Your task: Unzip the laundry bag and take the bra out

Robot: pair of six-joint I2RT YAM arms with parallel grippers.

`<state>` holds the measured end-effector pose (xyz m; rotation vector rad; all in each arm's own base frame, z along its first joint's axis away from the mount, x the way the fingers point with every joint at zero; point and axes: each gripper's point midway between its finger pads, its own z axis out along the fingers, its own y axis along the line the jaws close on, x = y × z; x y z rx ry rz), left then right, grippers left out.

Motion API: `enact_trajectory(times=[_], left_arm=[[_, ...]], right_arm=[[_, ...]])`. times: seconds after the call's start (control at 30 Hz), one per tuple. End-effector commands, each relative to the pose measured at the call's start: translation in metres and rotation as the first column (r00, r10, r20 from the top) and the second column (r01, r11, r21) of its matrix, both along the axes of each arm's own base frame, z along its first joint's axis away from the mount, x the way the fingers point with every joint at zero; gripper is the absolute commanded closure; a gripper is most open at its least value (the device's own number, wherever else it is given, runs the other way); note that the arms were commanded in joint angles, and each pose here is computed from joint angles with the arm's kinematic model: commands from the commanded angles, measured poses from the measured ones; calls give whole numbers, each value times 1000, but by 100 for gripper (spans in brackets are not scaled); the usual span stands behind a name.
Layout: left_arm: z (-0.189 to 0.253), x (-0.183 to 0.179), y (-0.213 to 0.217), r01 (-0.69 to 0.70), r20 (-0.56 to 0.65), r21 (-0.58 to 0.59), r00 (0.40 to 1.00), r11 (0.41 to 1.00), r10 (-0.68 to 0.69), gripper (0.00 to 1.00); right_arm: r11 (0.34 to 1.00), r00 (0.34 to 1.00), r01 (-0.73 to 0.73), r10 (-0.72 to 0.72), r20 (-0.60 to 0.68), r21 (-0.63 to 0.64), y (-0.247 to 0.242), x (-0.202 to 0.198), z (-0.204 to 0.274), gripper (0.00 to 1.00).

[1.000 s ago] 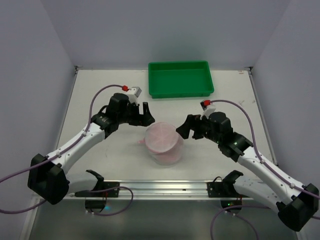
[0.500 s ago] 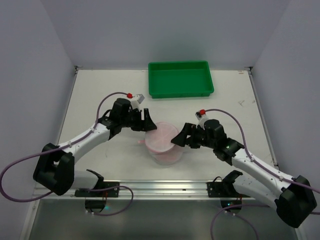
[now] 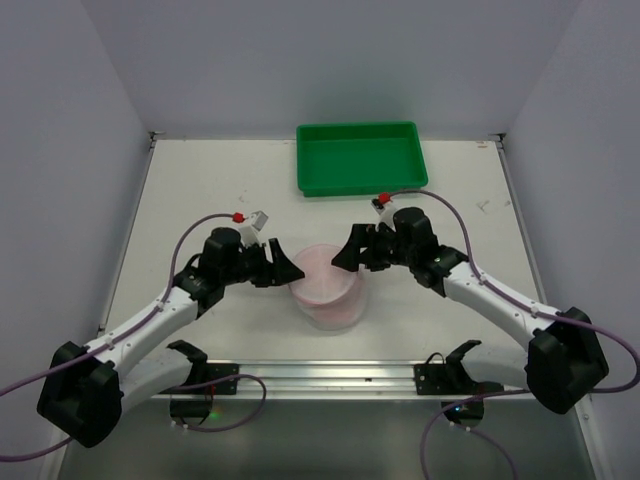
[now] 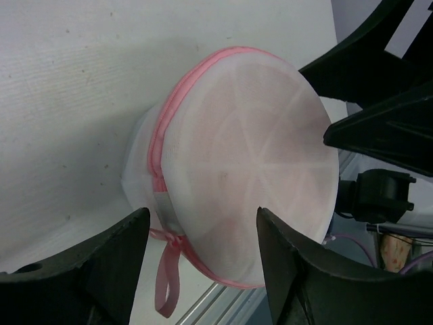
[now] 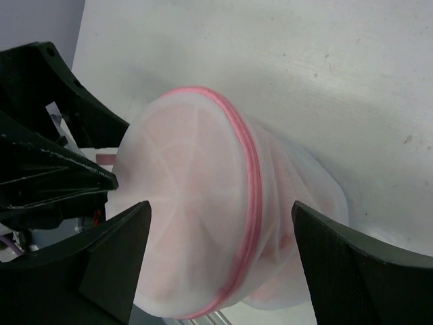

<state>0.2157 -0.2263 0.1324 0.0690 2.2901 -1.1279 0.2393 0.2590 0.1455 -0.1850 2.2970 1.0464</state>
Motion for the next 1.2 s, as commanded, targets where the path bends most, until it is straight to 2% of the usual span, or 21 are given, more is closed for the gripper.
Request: enact_trajectory(times=[0.0, 0.33, 0.57, 0.67, 0.7, 0.77, 0.97, 1.17], left_arm=[[11, -10, -11, 27, -2, -91, 1000, 995, -28, 33], [34, -36, -32, 78, 13, -214, 997, 974, -77, 35], [17, -53, -40, 118, -35, -176, 991, 977, -126, 32], [3, -45, -23, 26, -57, -77, 998, 997, -30, 27], [5, -32, -16, -47, -30, -39, 998, 998, 46, 24], [3, -29, -6, -100, -28, 4, 995, 995, 100, 21], [7, -14, 2, -189, 4, 21, 982, 982, 189, 17], [9, 4, -5, -192, 34, 15, 981, 981, 191, 20]], right_arm=[[997, 990, -82, 83, 117, -9, 5, 18, 25, 14], [980, 973, -198, 197, 122, -6, 21, 34, 34, 15], [985, 973, -174, 175, 152, -23, 18, 49, 48, 16], [992, 971, -117, 123, 206, -44, 5, 52, 63, 14], [994, 970, -100, 109, 218, -55, 0, 51, 66, 14], [995, 964, -66, 84, 253, -77, -11, 47, 75, 14], [996, 951, -17, 42, 306, -84, -33, 25, 92, 13], [998, 944, -30, 48, 327, -60, -42, 2, 96, 12]])
